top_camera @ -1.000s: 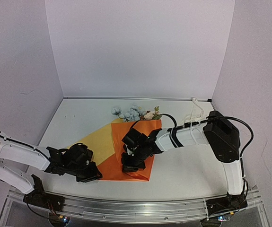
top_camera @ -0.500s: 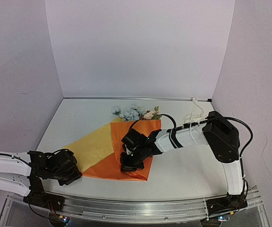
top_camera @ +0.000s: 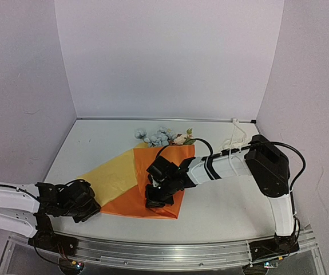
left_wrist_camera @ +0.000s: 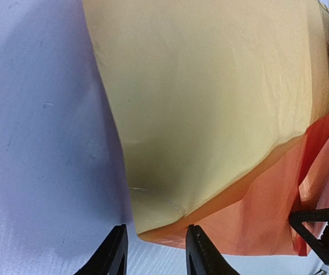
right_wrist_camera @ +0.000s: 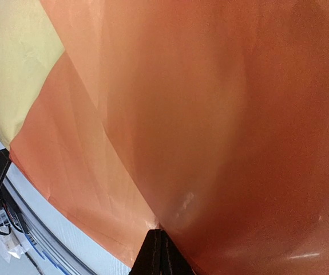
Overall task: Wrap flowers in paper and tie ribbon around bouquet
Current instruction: Press the fold line on the 2/3-folded wrapping paper, then pick up the two-thirds-folded wrapping paper from the center of the board, then fold the 2/3-folded wrapping paper at the center of the board, then press the fold line on the folded wrapping paper.
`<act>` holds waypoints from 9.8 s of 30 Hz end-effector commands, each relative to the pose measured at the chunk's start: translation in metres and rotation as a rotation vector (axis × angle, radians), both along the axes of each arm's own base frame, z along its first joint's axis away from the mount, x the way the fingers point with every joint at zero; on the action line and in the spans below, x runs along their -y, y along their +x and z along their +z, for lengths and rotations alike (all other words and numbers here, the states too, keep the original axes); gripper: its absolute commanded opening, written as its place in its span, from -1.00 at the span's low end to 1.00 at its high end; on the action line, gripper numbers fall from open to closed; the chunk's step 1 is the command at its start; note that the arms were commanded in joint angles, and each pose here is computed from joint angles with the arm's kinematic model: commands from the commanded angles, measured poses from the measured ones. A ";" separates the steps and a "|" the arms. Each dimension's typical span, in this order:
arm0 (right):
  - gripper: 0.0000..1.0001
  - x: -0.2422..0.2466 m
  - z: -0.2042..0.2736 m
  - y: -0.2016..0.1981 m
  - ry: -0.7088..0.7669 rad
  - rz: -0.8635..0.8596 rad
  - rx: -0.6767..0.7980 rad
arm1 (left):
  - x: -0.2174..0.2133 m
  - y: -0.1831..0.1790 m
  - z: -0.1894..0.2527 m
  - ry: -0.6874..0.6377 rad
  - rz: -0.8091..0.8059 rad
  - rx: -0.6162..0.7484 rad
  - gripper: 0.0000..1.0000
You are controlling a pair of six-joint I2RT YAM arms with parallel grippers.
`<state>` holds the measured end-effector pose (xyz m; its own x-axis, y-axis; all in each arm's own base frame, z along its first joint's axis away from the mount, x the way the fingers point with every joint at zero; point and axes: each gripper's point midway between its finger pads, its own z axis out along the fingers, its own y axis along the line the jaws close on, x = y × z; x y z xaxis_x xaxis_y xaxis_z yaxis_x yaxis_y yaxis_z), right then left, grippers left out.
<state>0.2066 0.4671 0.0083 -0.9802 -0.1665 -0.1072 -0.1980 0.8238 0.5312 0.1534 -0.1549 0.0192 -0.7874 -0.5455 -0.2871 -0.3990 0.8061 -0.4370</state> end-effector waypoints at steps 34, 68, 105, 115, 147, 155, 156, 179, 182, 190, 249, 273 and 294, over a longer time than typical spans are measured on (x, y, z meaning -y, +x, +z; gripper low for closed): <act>-0.97 -0.033 0.014 -0.037 0.037 0.094 -0.077 | 0.023 0.028 0.056 -0.042 -0.078 0.174 -1.00; -0.95 -0.033 0.091 -0.058 0.142 0.263 -0.068 | 0.110 0.039 0.142 -0.165 -0.536 0.435 -1.00; -0.44 0.128 0.015 0.036 -0.191 -0.158 0.038 | 0.230 0.035 0.136 -0.165 -1.091 0.376 -1.00; -0.26 0.158 0.050 0.026 -0.158 -0.190 0.113 | 0.266 0.043 0.105 -0.165 -1.174 0.284 -1.00; 0.22 0.135 0.144 0.155 0.088 -0.612 0.191 | 0.292 0.050 0.078 -0.148 -1.234 0.180 -1.00; -0.42 0.132 0.136 0.164 0.084 -0.619 0.179 | 0.293 0.052 0.079 -0.147 -1.236 0.190 -0.99; -0.56 0.133 0.136 0.166 0.083 -0.616 0.179 | 0.293 0.052 0.079 -0.147 -1.235 0.190 -0.97; -1.00 0.148 0.096 0.175 0.084 -0.371 0.039 | 0.227 0.076 0.078 -0.189 -1.045 0.180 -0.59; -1.00 0.153 0.091 0.172 0.064 -0.361 0.039 | 0.223 0.078 0.065 -0.183 -1.036 0.155 -0.67; -0.97 0.177 0.082 0.173 0.012 -0.381 0.050 | 0.228 0.079 0.041 -0.175 -1.053 0.102 -0.80; -0.72 0.108 0.007 0.028 -0.029 -0.244 -0.238 | 0.229 0.079 0.026 -0.266 -1.004 0.038 -0.81; -0.76 0.121 -0.013 0.015 -0.076 -0.215 -0.258 | 0.190 0.157 -0.001 -0.396 -0.716 -0.042 -0.72; -0.78 0.125 -0.019 0.011 -0.082 -0.189 -0.268 | 0.169 0.266 0.002 -0.424 -0.697 -0.040 -0.63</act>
